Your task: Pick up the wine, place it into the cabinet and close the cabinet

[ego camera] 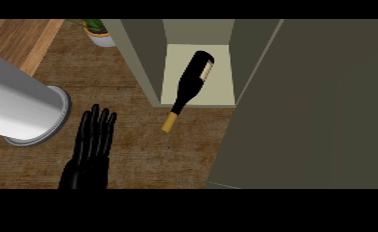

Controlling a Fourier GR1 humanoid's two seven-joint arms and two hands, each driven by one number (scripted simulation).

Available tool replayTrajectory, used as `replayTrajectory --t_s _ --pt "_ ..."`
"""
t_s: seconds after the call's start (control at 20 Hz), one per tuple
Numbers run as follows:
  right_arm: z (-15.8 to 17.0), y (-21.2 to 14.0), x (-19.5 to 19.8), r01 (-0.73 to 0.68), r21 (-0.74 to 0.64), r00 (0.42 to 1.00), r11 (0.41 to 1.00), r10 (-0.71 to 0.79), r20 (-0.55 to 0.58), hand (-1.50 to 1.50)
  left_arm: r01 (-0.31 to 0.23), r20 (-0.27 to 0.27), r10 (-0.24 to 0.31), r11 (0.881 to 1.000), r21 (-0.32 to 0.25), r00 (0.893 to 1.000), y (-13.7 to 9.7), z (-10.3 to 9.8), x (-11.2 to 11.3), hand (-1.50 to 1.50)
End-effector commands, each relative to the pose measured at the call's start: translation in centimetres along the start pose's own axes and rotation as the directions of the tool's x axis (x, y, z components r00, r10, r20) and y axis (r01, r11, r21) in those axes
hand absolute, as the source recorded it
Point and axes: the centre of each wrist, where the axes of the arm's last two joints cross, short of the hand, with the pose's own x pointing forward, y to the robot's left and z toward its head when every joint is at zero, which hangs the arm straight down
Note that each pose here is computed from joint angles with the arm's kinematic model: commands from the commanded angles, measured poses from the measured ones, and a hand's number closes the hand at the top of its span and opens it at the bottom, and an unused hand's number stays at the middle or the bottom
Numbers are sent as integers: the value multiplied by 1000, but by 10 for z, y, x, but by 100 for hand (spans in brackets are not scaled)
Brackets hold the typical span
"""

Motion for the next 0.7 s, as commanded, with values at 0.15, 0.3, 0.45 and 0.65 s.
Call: replayTrajectory --t_s 0.15,0.3,0.45,0.65 --pt "-3 28 33 35 120 991 992 -50 125 150 24 19 -24 1000 17 1000 48 14 23 -150" --pt "-15 38 35 60 146 993 987 -74 94 150 17 30 -18 999 41 999 53 14 30 -150" --pt "-25 38 41 95 150 990 984 -110 90 150 -6 25 5 1000 22 1000 51 15 46 -150" --pt "-53 47 34 79 154 989 985 -97 111 150 8 29 -8 1000 27 1000 86 7 52 -150"
